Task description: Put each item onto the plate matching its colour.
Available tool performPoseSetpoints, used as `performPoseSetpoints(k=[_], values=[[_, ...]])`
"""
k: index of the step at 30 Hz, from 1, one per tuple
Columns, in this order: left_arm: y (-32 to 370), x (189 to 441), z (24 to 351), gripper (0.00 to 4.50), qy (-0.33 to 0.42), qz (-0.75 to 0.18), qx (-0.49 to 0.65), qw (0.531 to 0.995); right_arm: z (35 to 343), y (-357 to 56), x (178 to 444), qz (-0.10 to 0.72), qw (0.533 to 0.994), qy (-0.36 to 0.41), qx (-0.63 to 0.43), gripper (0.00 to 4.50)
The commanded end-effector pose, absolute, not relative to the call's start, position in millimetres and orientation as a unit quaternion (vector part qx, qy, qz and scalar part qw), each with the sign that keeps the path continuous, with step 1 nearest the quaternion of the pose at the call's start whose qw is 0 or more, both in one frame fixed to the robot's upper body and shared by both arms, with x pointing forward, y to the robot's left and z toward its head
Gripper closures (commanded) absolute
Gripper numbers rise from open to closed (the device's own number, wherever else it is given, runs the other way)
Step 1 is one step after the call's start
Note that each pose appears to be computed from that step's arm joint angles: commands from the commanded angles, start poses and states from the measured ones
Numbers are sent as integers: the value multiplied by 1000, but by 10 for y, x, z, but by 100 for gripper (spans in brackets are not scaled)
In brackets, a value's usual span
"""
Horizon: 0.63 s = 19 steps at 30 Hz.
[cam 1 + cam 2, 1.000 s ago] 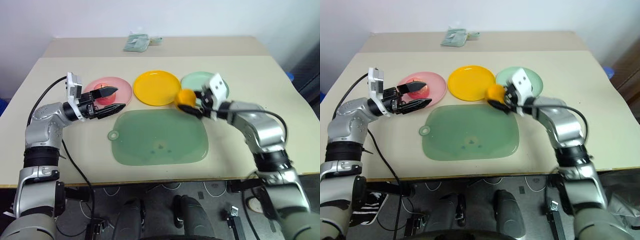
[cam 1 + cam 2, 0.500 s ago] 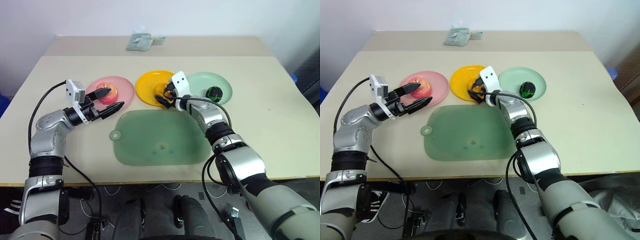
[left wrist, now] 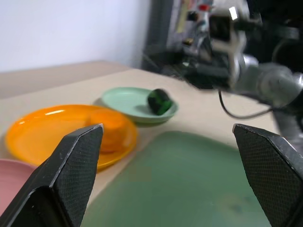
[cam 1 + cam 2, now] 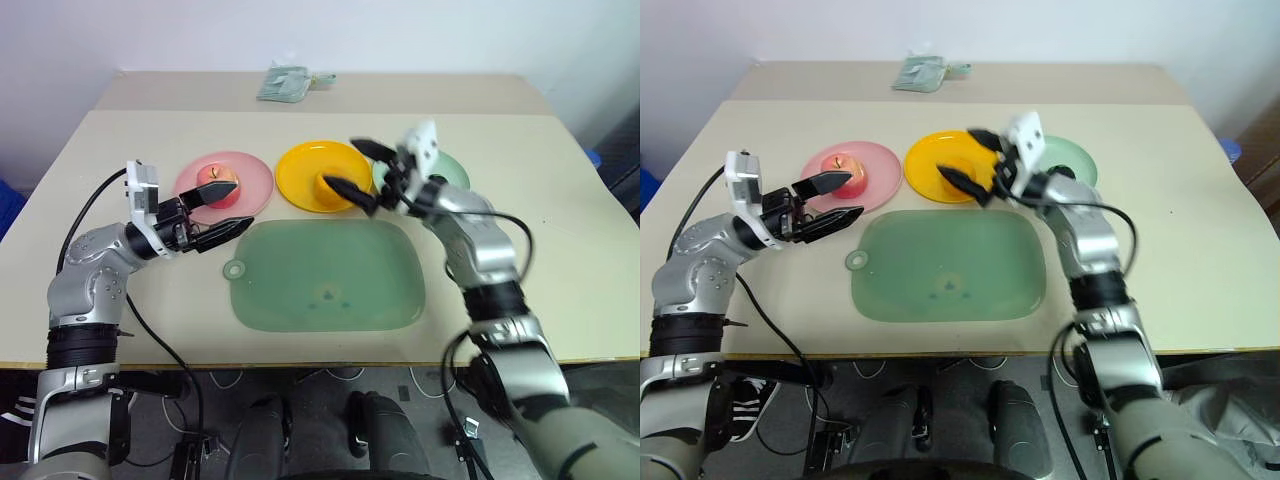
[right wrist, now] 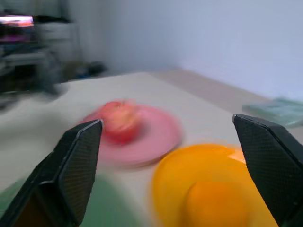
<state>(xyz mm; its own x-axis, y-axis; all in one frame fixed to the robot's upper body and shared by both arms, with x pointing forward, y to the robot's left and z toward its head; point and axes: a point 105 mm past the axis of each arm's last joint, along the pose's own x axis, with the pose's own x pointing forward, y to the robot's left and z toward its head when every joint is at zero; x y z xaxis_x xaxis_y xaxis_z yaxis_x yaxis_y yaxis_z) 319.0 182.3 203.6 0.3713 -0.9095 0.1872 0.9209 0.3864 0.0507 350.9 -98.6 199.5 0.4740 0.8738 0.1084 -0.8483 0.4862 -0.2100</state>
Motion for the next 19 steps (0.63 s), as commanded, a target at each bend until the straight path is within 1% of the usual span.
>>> performPoseSetpoints(k=[1, 6, 8, 11, 15, 19], values=[[1850, 3102, 2172, 0, -104, -573, -23, 812, 2126, -1161, 3111, 543, 827, -104, -103, 3], [1854, 3073, 2100, 0, -71, -592, -30, 803, 1944, -1621, 2784, 542, 829, -24, -135, 3], [1876, 3052, 2063, 0, -60, -597, -38, 799, 1913, -1715, 2700, 531, 834, -12, -146, 3], [1870, 3022, 1998, 0, -45, -607, -49, 792, 1896, -1796, 2642, 511, 846, -2, -151, 3], [1848, 3057, 1895, 0, -36, -608, -51, 791, 1837, -1834, 2649, 479, 864, 8, -154, 3], [1730, 3069, 1897, 0, -40, -615, -63, 785, 1820, -1876, 2611, 467, 870, 17, -159, 3]])
